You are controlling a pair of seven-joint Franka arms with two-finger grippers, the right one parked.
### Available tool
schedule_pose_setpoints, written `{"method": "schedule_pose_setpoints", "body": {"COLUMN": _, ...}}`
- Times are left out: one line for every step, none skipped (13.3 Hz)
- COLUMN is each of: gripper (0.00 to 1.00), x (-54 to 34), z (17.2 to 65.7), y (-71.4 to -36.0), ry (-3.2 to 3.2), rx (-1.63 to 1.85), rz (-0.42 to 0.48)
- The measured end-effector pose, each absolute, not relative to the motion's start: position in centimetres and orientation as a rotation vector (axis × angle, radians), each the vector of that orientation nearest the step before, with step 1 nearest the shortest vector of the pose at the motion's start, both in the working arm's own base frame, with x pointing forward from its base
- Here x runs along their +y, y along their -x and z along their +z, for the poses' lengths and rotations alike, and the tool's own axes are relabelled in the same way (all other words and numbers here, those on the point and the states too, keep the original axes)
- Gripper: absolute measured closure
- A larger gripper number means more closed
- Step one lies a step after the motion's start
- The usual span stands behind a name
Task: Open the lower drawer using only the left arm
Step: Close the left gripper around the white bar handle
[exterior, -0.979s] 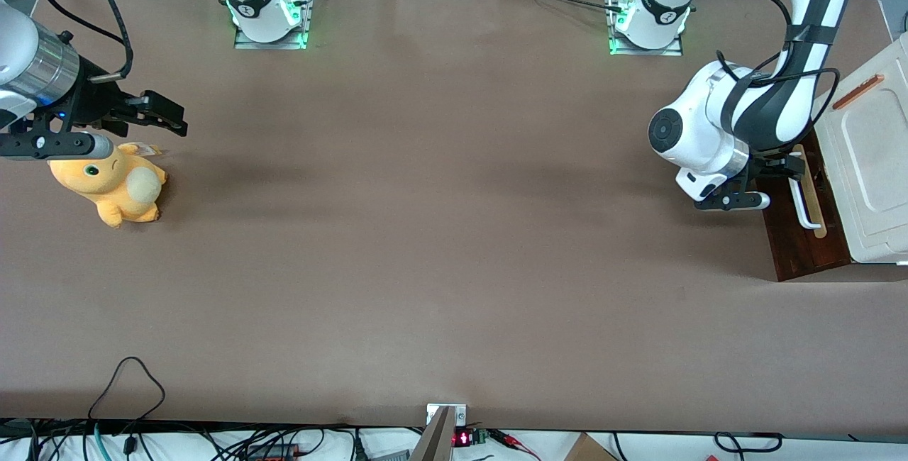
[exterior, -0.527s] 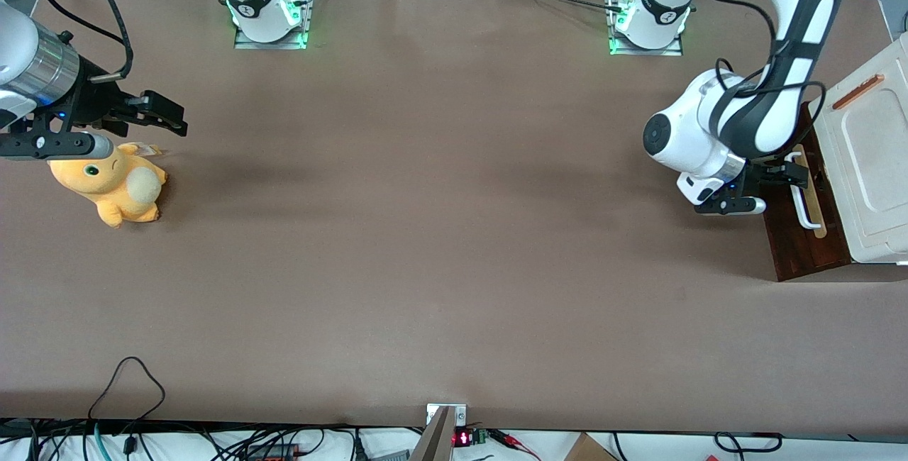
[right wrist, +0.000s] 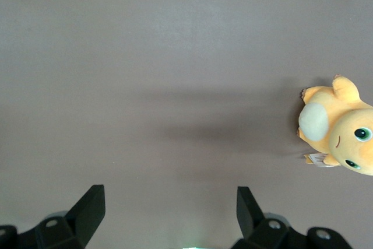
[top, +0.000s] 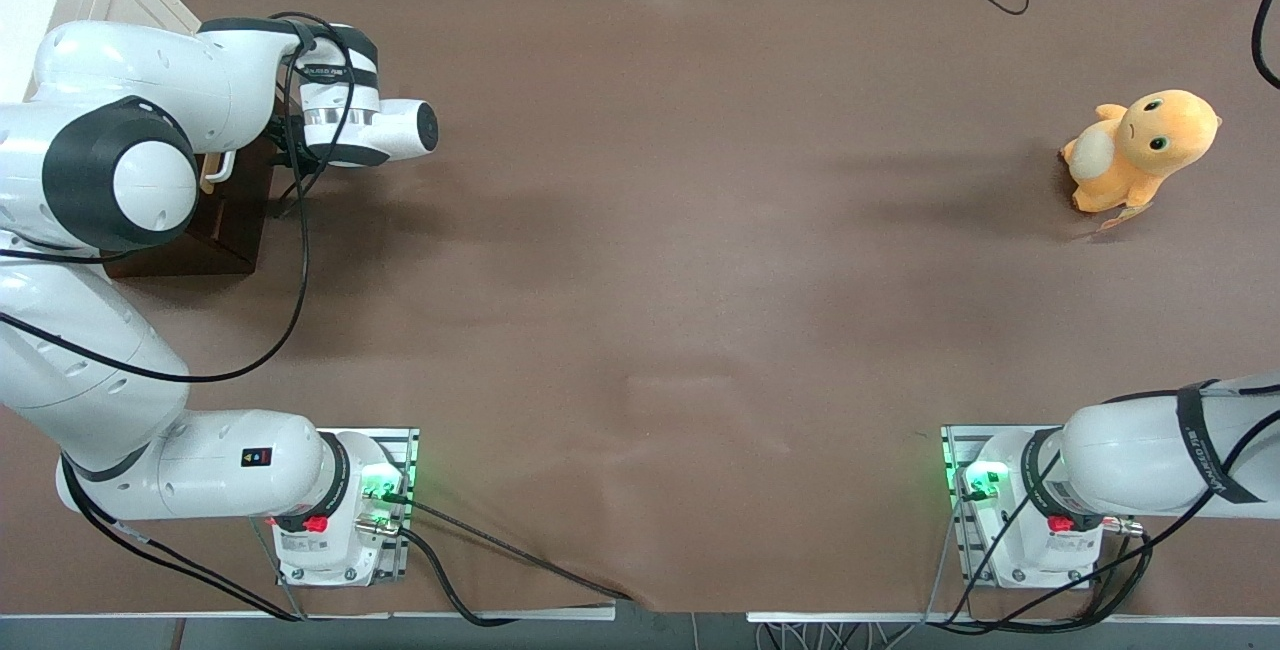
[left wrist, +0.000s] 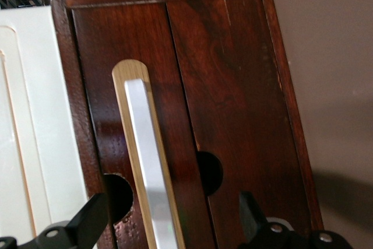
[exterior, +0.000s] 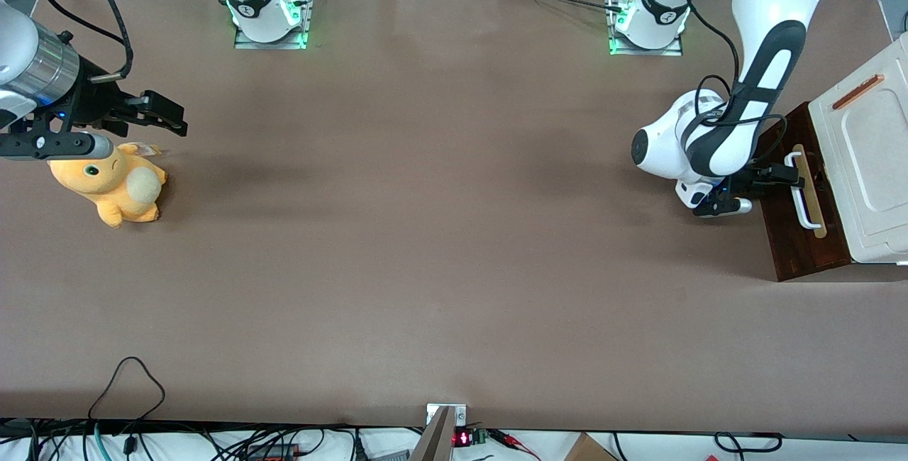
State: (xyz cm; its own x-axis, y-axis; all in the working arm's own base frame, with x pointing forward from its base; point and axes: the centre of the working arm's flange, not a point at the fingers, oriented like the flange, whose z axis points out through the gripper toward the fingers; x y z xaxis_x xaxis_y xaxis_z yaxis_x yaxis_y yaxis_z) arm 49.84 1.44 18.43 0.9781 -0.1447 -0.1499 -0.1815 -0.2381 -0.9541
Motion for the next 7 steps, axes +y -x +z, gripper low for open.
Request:
{"method": "schedule_pose_setpoints", "body": {"gripper": 0.03, "x": 1.7, "z": 18.4, "y": -49.7, "ry": 1.794, "rx": 0.242, "rz": 0.029}}
{"method": "schedule_pose_setpoints", "body": {"gripper": 0.07, "x": 1.9, "z": 18.3, "y": -49.5, "ry": 1.775, "rx": 0.243, "rz": 0.027}}
{"method": "schedule_pose_setpoints", "body": {"gripper": 0.07, "x": 2.1, "z": 18.1, "y": -49.3, "ry": 1.762, "rx": 0.239, "rz": 0.029}}
{"method": "schedule_pose_setpoints", "body": {"gripper": 0.07, "x": 2.4, "z": 18.0, "y": -49.0, "ry": 1.745, "rx": 0.239, "rz": 0.027}}
{"method": "schedule_pose_setpoints", "body": {"gripper": 0.14, "x": 2.7, "z": 17.8, "y": -48.8, "ry": 1.73, "rx": 0.236, "rz": 0.021}}
{"method": "schedule_pose_setpoints", "body": {"gripper": 0.17, "x": 2.9, "z": 17.4, "y": -48.5, "ry": 1.716, "rx": 0.23, "rz": 0.015}}
{"method": "schedule_pose_setpoints", "body": {"gripper": 0.17, "x": 3.1, "z": 17.1, "y": -48.2, "ry": 1.704, "rx": 0.227, "rz": 0.005}}
